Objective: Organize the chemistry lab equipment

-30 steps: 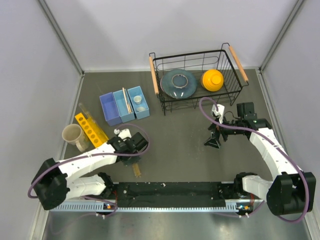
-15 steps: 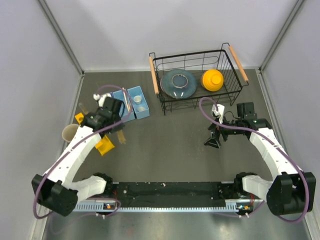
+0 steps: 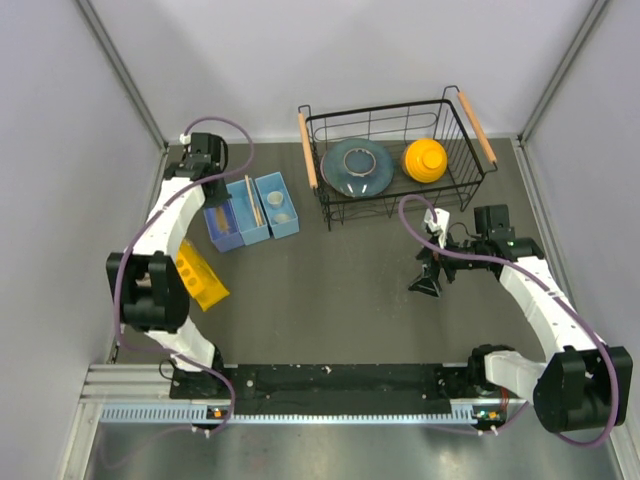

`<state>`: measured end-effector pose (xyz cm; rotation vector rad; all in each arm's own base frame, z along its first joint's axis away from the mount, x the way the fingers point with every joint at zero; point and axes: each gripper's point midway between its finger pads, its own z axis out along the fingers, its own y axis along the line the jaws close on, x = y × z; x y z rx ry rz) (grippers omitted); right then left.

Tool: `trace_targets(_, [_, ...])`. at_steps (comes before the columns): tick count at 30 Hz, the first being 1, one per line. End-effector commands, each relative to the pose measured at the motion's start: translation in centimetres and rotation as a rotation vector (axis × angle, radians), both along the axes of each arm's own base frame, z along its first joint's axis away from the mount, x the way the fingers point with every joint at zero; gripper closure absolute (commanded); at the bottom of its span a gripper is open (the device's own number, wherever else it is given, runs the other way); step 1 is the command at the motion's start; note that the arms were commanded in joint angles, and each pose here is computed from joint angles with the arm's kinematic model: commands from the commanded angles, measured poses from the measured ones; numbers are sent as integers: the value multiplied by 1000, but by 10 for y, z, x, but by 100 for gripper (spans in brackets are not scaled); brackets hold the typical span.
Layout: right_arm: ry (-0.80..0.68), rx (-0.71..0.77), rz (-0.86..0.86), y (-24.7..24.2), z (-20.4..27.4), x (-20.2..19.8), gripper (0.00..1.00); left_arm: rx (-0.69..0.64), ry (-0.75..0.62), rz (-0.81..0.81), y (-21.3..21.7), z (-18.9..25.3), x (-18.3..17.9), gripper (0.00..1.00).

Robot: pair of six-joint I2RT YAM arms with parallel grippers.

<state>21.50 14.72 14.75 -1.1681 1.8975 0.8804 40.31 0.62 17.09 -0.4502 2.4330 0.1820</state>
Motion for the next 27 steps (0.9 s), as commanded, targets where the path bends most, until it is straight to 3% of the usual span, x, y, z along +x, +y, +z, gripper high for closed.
trace_targets(1, [-44, 24, 16, 1, 8, 4, 1, 49, -53, -16, 14, 7, 32, 94])
trace_targets(5, [-34, 24, 16, 1, 6, 4, 1, 59, 3, -18, 16, -25, 42, 87])
trace_targets(6, [-31, 23, 18, 1, 5, 4, 1, 60, 17, -17, 16, -32, 42, 77])
trace_targets(9, [-29, 15, 11, 0, 4, 5, 1, 69, 60, -8, 18, -49, 39, 61])
trace_targets(10, [-32, 13, 11, 0, 4, 5, 1, 67, 62, -5, 18, -48, 37, 50])
trace_targets(12, [-29, 10, 10, 0, 3, 5, 1, 58, 45, -6, 17, -39, 34, 41])
trace_targets(13, [-34, 5, 6, -1, 3, 6, 1, 53, 27, -5, 16, -33, 33, 33])
trace_targets(18, [-47, 14, -27, -8, 7, 9, 1, 11, -115, -29, 9, 29, 21, 14])
trace_targets(22, [-140, 50, -120, -24, 48, 17, 1, -118, -258, -151, -20, 80, -6, 2])
trace_targets(23, [-158, 26, -134, -27, 55, 15, 1, -136, -359, -181, -25, 112, -17, 1])
trace_targets(25, [-258, -36, -193, -39, 86, 20, 1, -169, -423, -222, -34, 123, -34, 1])
trace_targets(27, [-262, -62, -273, -47, 104, 21, 1, -224, -516, -283, -47, 147, -60, 1])
